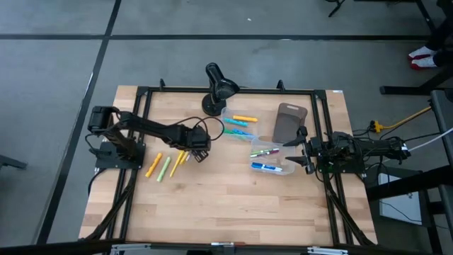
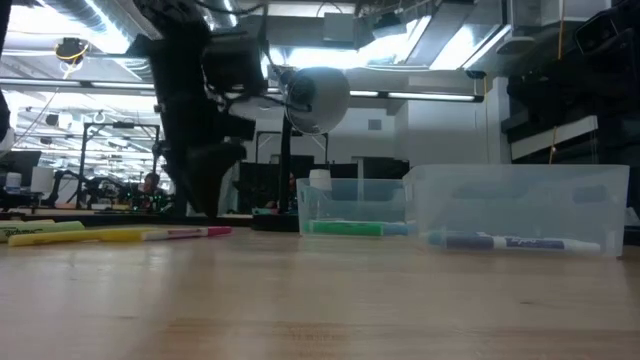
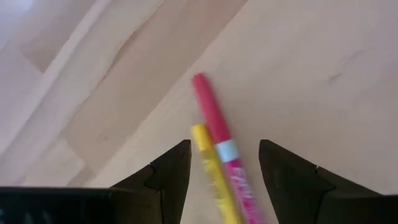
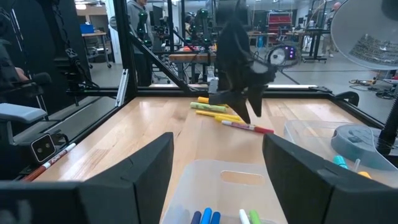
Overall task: Pick & Place Markers
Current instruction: Put the pink marker pen into the bottom transparent bin
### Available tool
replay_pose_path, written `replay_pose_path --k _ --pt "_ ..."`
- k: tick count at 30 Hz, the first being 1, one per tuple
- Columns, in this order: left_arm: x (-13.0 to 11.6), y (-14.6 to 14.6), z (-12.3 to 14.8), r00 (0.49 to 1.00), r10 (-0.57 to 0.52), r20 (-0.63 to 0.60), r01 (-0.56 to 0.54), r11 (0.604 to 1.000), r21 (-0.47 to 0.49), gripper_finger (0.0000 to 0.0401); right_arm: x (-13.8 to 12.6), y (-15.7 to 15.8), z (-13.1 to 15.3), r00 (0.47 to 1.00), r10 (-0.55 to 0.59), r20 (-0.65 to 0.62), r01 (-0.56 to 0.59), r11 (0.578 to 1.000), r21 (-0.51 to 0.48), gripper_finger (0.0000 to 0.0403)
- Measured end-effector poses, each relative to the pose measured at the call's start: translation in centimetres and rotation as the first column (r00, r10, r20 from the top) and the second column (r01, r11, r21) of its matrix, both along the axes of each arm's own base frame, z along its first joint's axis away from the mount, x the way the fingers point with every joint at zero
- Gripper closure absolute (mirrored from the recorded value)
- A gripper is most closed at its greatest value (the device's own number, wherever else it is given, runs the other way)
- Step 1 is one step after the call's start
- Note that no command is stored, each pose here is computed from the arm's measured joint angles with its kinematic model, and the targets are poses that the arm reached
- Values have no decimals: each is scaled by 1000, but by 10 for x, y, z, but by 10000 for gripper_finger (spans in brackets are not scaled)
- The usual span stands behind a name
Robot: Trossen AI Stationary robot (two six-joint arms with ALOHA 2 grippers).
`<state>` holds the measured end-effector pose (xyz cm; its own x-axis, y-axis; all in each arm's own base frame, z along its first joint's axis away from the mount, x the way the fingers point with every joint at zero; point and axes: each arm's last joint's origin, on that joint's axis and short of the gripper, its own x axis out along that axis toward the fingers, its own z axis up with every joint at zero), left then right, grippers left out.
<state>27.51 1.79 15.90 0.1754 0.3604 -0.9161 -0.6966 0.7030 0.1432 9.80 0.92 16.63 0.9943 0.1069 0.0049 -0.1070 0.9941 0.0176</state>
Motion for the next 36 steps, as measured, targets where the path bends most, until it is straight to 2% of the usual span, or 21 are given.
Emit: replay_pose_path --k 5,9,20,27,36 --pt "2 -9 10 995 14 98 -8 998 -61 217 0 0 0 1000 0 0 0 1000 0 159" --pt "5 -16 9 993 -4 117 17 993 -115 217 0 0 0 1000 0 0 0 1000 0 159" --pt "-5 -13 -2 998 53 27 -49 992 -118 217 0 0 0 1000 0 0 0 1000 0 159" --pt "-13 -13 -16 998 63 29 -59 990 -127 217 0 0 0 1000 0 0 0 1000 0 159" --pt "-12 -13 -18 998 38 42 -33 992 -124 217 0 0 0 1000 0 0 0 1000 0 159"
